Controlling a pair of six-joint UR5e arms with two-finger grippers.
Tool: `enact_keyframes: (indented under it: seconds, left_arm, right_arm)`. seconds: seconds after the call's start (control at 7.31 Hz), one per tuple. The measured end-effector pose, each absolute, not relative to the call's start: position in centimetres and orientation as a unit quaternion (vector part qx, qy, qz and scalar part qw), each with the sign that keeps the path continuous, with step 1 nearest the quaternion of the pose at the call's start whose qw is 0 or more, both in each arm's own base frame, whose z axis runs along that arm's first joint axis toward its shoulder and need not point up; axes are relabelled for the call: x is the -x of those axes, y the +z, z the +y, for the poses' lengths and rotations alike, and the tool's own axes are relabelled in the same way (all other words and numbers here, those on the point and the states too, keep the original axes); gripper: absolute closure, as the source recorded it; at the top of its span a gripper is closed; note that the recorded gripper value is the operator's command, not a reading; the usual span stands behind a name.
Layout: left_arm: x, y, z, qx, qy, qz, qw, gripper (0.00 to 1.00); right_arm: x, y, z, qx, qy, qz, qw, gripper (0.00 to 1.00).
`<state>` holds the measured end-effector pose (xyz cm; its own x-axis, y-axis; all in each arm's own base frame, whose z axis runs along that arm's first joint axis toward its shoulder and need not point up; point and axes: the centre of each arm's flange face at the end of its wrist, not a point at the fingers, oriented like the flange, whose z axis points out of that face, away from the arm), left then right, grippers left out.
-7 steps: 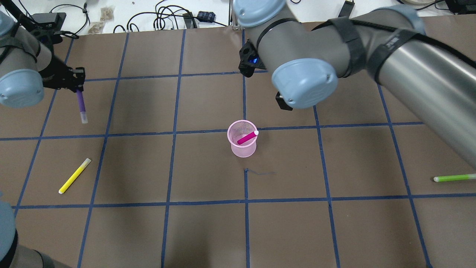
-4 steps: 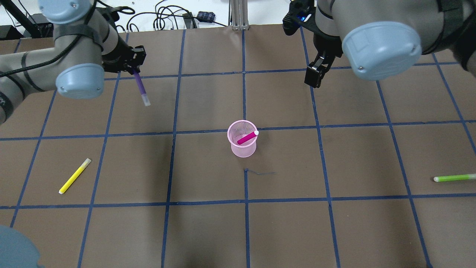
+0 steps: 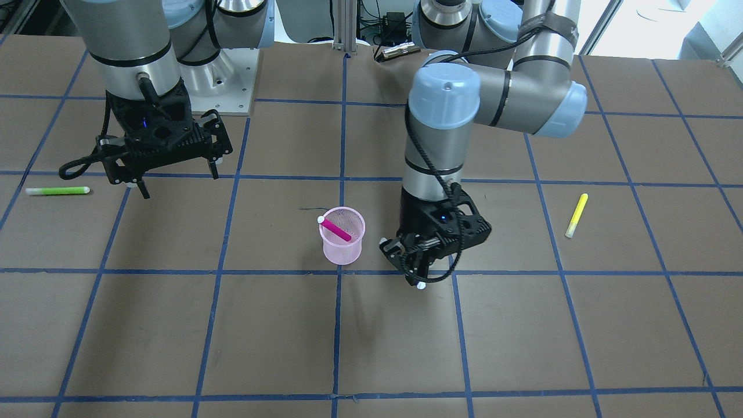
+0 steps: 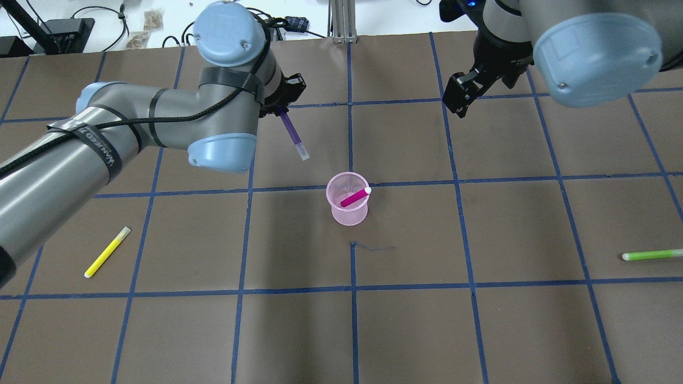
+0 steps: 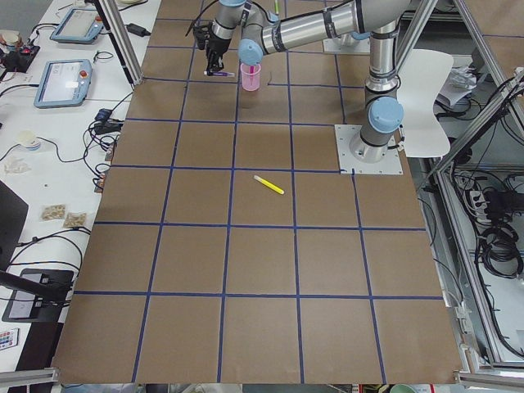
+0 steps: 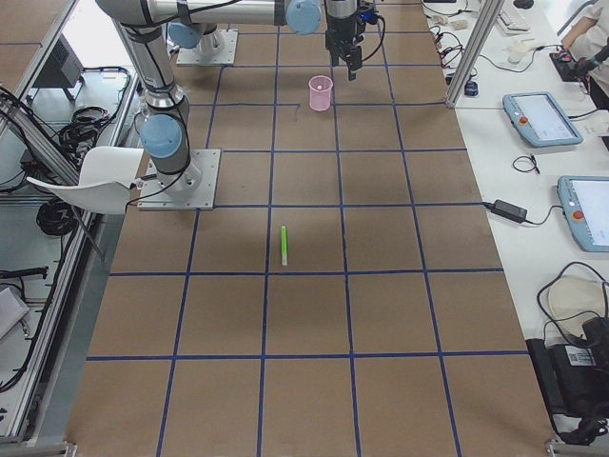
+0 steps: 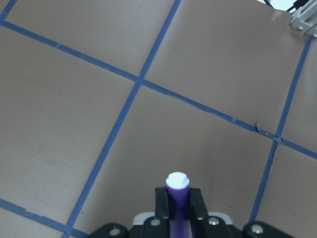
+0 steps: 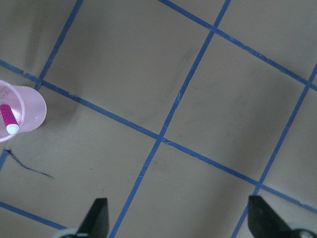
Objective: Insert purple and pink pens into pink cup
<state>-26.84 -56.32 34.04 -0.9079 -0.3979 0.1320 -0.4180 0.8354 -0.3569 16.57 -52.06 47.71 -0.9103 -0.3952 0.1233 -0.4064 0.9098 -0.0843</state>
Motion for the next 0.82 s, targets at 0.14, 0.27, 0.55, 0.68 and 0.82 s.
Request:
enact_keyframes:
  seconds: [0.14, 0.27, 0.55, 0.68, 0.82]
  left_arm:
    - [29.2, 33.6, -54.9, -0.220, 0.205, -0.953, 0.022, 1.00]
    - [31.1, 33.2, -53.5, -0.227, 0.217, -0.949, 0.023, 1.00]
    - [33.8, 32.3, -50.9, -0.224, 0.226, -0.948, 0.016, 1.00]
    - [34.6, 31.6, -49.9, -0.219, 0.226, -0.949, 0.006, 1.00]
    - [35.1, 31.0, -49.3, -0.214, 0.227, -0.950, -0.002, 1.00]
  right_arm:
    - [-16.4, 48.1, -51.7, -0.155, 0.056, -0.985, 0.048, 0.00]
    - [-16.4, 48.4, -51.3, -0.116, 0.057, -0.991, 0.046, 0.00]
    - [-16.4, 48.6, -50.6, -0.048, 0.051, -0.997, 0.041, 0.00]
    - [-16.3, 48.6, -50.1, -0.031, 0.040, -0.998, 0.039, 0.00]
    - [-16.3, 48.6, -49.9, -0.024, 0.033, -0.998, 0.039, 0.00]
